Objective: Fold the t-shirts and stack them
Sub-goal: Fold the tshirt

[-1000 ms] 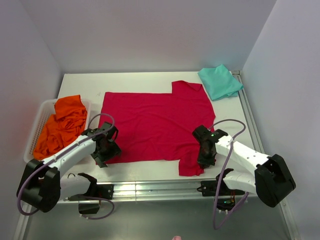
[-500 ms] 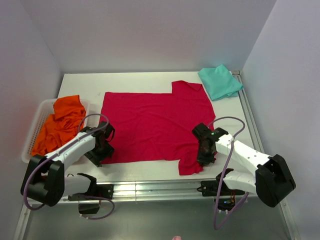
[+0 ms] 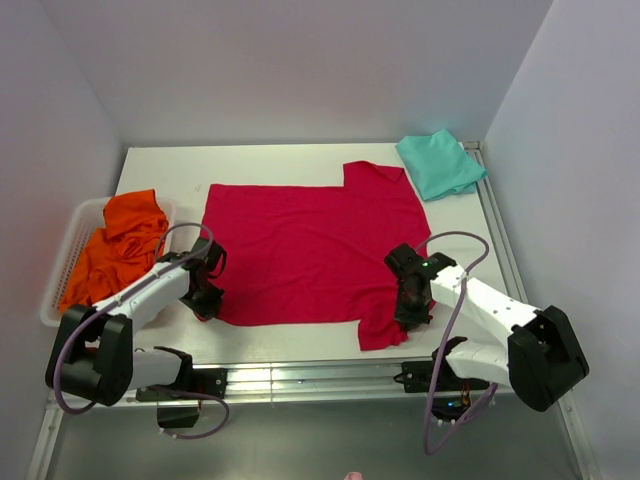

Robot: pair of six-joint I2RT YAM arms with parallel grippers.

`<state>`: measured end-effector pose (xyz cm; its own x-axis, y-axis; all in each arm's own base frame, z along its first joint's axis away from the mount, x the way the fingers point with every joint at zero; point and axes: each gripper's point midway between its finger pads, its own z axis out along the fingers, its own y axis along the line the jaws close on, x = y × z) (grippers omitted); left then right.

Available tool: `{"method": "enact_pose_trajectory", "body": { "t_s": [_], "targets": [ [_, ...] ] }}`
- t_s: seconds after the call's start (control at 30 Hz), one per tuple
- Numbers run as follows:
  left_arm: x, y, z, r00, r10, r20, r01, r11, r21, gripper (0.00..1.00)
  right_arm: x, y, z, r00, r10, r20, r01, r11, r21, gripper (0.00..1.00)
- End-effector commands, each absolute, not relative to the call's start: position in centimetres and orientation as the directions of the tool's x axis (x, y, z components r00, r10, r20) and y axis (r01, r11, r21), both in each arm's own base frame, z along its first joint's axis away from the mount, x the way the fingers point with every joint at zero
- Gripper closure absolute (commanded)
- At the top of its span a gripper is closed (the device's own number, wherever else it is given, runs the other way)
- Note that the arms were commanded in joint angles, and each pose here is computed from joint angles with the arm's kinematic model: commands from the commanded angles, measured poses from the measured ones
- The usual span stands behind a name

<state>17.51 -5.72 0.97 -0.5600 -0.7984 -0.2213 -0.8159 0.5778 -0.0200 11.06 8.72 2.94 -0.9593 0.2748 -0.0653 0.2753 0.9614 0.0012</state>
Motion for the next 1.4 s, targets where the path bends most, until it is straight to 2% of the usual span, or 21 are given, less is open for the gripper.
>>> {"method": "enact_pose_trajectory", "body": {
  "t_s": [0.0, 0.23, 0.4, 0.6, 0.9, 0.93, 1.0, 1.03, 1.07, 1.1, 1.13, 1.17, 1.2, 1.23, 1.3, 1.37],
  "targets": [
    [16.1, -4.1, 0.0, -0.535, -0.814, -0.228, -0.842, 0.535, 0.064, 1.0, 12.8, 8.7, 4.4, -0.953, 0.274, -0.127, 0.275, 0.961, 0.008, 1.0],
    [18.2, -5.0, 5.8, -0.556, -0.793, -0.249, -0.812, 0.583, -0.04, 1.0, 14.2, 8.4, 8.9, -0.937, 0.286, -0.203, 0.289, 0.957, 0.015, 1.0],
    [19.5, -5.9, 8.3, -0.583, -0.777, -0.237, -0.785, 0.614, -0.083, 1.0, 15.6, 9.8, 12.6, -0.921, 0.314, -0.229, 0.302, 0.949, 0.088, 1.0],
    [24.0, -7.6, 11.0, -0.621, -0.743, -0.248, -0.733, 0.663, -0.15, 1.0, 18.5, 11.2, 14.3, -0.914, 0.311, -0.259, 0.293, 0.95, 0.109, 1.0],
    [30.4, -8.1, 11.5, -0.639, -0.735, -0.23, -0.706, 0.678, -0.204, 1.0, 26.4, 10.4, 14.6, -0.889, 0.347, -0.299, 0.338, 0.937, 0.083, 1.0],
    [31.2, -7.2, 10.5, -0.626, -0.751, -0.21, -0.731, 0.659, -0.18, 1.0, 28.3, 10.5, 15.2, -0.874, 0.36, -0.326, 0.346, 0.933, 0.103, 1.0],
    [33.9, -5.9, 9.3, -0.599, -0.777, -0.193, -0.753, 0.629, -0.195, 1.0, 31.3, 9.5, 13.3, -0.868, 0.393, -0.302, 0.39, 0.918, 0.073, 1.0],
    [34.9, -5.5, 8.8, -0.595, -0.783, -0.183, -0.757, 0.622, -0.198, 0.79, 34.0, 10.6, 12.4, -0.876, 0.398, -0.273, 0.382, 0.917, 0.11, 1.0],
    [36.4, -5.5, 8.5, -0.597, -0.782, -0.178, -0.749, 0.623, -0.226, 0.62, 35.6, 10.6, 12.0, -0.881, 0.392, -0.266, 0.373, 0.92, 0.119, 0.97],
    [38.3, -5.1, 9.2, -0.593, -0.78, -0.199, -0.742, 0.626, -0.239, 0.3, 37.0, 10.6, 11.5, -0.884, 0.4, -0.243, 0.379, 0.916, 0.13, 0.75],
    [38.8, -4.8, 7.7, -0.597, -0.783, -0.177, -0.759, 0.622, -0.195, 0.01, 39.2, 11.1, 11.0, -0.893, 0.395, -0.214, 0.378, 0.918, 0.117, 0.5],
    [39.4, -4.7, 7.7, -0.599, -0.781, -0.175, -0.757, 0.624, -0.193, 0.01, 40.3, 10.7, 10.9, -0.889, 0.402, -0.219, 0.392, 0.916, 0.089, 0.04],
    [40.8, -4.7, 8.4, -0.588, -0.787, -0.188, -0.759, 0.617, -0.21, 0.01, 42.7, 10.9, 12.8, -0.87, 0.41, -0.273, 0.396, 0.912, 0.109, 0.0],
    [41.3, -4.6, 9.0, -0.577, -0.792, -0.199, -0.761, 0.61, -0.222, 0.01, 42.9, 10.7, 12.0, -0.879, 0.409, -0.245, 0.403, 0.912, 0.075, 0.0],
    [42.4, -4.3, 11.2, -0.537, -0.81, -0.236, -0.761, 0.586, -0.278, 0.0, 44.6, 10.6, 14.0, -0.854, 0.424, -0.301, 0.415, 0.905, 0.097, 0.0],
    [42.9, -4.0, 12.7, -0.519, -0.814, -0.262, -0.754, 0.58, -0.307, 0.01, 44.6, 10.2, 14.9, -0.846, 0.433, -0.312, 0.425, 0.9, 0.096, 0.0]
  ]
}}
